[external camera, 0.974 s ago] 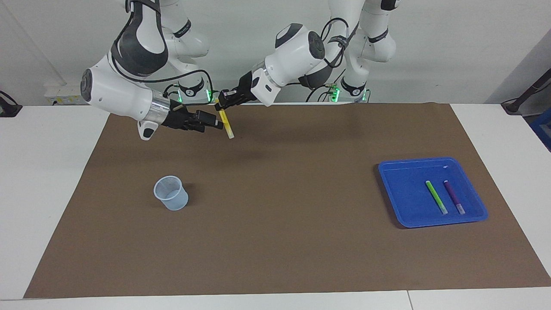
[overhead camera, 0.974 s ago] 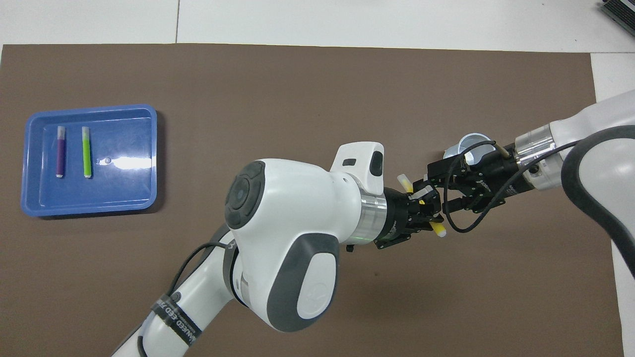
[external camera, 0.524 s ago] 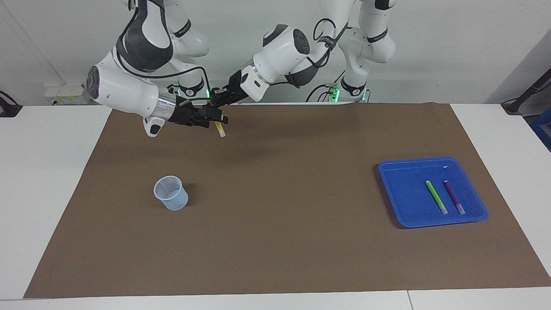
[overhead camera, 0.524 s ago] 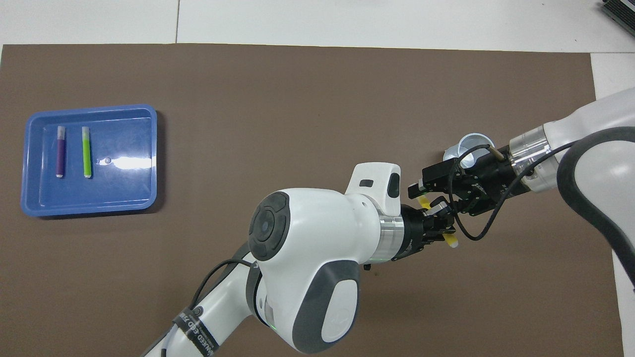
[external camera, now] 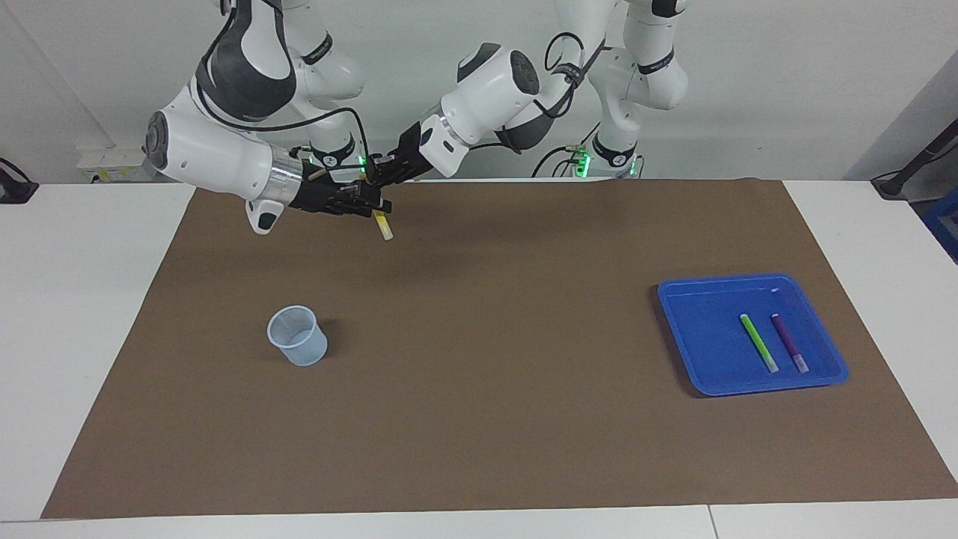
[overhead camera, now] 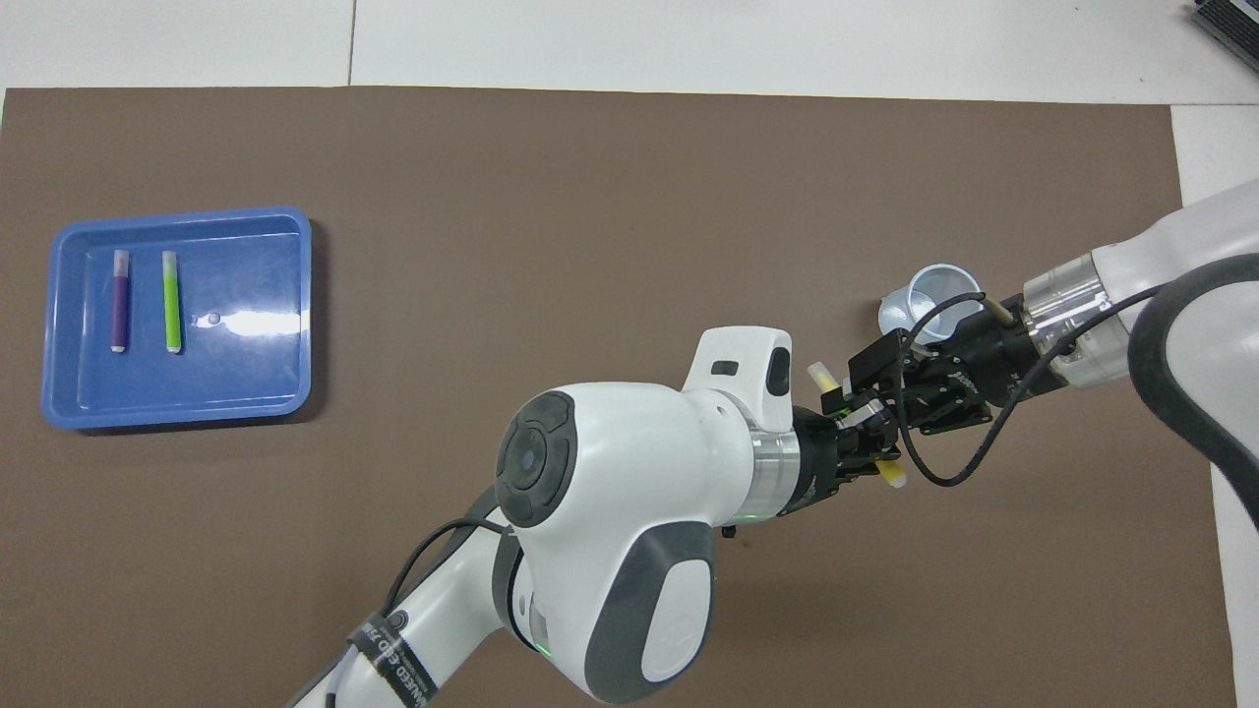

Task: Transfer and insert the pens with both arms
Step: 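Grasp the yellow pen with the right gripper from the left gripper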

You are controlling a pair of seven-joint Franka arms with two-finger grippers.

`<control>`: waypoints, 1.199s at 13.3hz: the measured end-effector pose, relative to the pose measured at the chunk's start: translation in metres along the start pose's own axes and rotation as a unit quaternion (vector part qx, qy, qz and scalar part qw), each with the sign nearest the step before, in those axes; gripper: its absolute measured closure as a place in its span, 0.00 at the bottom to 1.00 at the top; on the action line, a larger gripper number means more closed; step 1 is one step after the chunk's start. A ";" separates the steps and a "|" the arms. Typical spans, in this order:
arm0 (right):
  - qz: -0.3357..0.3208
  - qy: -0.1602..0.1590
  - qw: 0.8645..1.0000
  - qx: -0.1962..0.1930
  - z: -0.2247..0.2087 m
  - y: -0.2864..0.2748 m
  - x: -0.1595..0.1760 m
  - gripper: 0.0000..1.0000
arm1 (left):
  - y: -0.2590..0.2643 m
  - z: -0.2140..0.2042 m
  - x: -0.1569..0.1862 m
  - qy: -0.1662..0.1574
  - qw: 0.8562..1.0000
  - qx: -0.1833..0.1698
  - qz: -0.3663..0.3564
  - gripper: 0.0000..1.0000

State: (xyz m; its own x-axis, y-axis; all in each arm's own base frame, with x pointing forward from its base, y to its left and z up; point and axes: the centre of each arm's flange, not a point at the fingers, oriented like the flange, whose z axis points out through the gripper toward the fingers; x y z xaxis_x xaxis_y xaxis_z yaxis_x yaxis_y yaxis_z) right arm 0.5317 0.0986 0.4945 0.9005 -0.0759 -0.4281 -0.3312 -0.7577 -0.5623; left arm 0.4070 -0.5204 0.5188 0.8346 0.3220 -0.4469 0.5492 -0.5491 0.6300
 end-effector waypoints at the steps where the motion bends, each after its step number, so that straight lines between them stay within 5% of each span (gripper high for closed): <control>1: 0.000 0.000 1.000 0.000 0.000 0.000 0.000 0.48 | 0.000 0.000 0.001 0.000 1.000 0.000 0.000 0.83; 10: -0.008 0.001 1.000 -0.004 -0.001 0.002 0.000 0.77 | 0.000 -0.001 0.002 0.001 1.000 0.000 -0.001 0.83; 16: -0.017 0.002 1.000 -0.004 -0.002 0.003 0.000 0.80 | 0.000 -0.002 0.001 0.002 1.000 -0.001 -0.001 0.83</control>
State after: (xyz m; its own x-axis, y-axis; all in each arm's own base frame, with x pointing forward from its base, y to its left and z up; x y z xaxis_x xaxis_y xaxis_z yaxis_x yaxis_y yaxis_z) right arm 0.5316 0.0946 0.4941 0.9121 -0.0521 -0.4067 -0.2984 -0.7646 -0.5712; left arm 0.4080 -0.5189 0.5196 0.8338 0.3253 -0.4460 0.5506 -0.5467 0.6308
